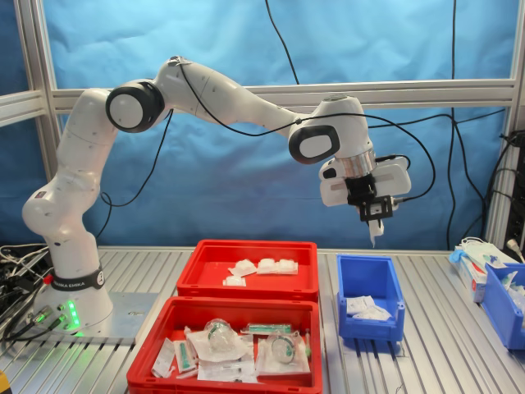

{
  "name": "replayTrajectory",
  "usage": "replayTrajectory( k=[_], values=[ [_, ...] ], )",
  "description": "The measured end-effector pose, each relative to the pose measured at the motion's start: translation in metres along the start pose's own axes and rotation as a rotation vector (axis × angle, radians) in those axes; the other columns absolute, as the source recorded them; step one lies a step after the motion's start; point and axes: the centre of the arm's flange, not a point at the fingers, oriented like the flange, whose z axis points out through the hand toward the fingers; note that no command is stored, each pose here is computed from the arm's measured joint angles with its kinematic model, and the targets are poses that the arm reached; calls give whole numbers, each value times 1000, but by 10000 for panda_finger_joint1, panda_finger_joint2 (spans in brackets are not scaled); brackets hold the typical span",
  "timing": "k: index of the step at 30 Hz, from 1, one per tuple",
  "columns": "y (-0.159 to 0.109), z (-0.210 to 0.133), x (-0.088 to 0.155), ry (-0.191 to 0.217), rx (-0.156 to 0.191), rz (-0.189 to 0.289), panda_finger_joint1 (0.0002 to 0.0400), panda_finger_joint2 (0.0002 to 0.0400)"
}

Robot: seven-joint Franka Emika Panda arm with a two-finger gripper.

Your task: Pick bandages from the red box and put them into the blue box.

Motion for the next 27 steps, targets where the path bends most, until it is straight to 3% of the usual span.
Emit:
replayTrajectory(
  k=[3,4,9,10,13,14,17,18,22,23,27],
  values=[
    [0,0,0,0,0,-3,68,68],
    [0,0,0,0,0,-3,116,116],
    [0,0,0,0,1,-5,116,116],
    [0,0,0,0,1,-5,166,166],
    [0,0,0,0,1,-6,166,166],
    [-1,0,0,0,1,-6,216,216],
    [-1,0,0,0,1,-7,216,216],
    [-1,0,0,0,1,-7,266,266],
    [-1,0,0,0,1,-7,266,266],
    [-1,0,0,0,1,-7,316,316],
    [-1,0,0,0,1,-7,316,316]
  ],
)
